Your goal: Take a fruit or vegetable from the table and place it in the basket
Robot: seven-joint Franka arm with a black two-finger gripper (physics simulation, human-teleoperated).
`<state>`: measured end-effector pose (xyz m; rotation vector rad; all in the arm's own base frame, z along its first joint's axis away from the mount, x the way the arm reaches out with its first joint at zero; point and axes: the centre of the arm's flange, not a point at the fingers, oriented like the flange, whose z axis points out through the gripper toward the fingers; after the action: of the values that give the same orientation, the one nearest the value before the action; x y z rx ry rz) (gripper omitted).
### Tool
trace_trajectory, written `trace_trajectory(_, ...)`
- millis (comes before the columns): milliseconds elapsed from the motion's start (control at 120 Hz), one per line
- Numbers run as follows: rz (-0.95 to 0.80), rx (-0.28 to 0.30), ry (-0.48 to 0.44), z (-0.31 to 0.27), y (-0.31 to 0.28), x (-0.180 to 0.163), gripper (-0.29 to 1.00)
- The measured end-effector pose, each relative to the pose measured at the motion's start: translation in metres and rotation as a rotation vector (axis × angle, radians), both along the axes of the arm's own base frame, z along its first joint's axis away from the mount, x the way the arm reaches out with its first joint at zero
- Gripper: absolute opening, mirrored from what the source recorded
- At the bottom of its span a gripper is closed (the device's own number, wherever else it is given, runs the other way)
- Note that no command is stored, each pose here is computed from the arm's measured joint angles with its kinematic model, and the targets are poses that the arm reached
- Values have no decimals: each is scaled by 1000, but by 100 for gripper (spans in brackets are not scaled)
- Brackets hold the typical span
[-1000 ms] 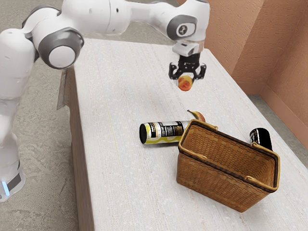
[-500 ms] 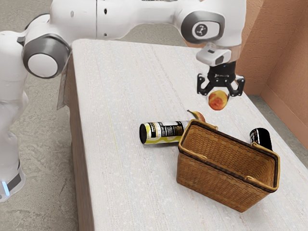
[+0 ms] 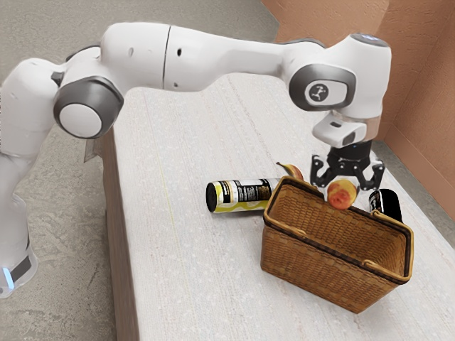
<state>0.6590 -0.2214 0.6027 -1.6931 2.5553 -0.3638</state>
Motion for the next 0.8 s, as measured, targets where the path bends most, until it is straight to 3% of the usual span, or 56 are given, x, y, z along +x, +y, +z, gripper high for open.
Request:
trace_trajectory(558, 56, -35, 64, -48, -1, 25, 37)
trace_trajectory(658, 71, -36, 65, -54, 2, 29, 54)
trace_trajectory(800, 82, -39, 54, -51, 2, 30, 64)
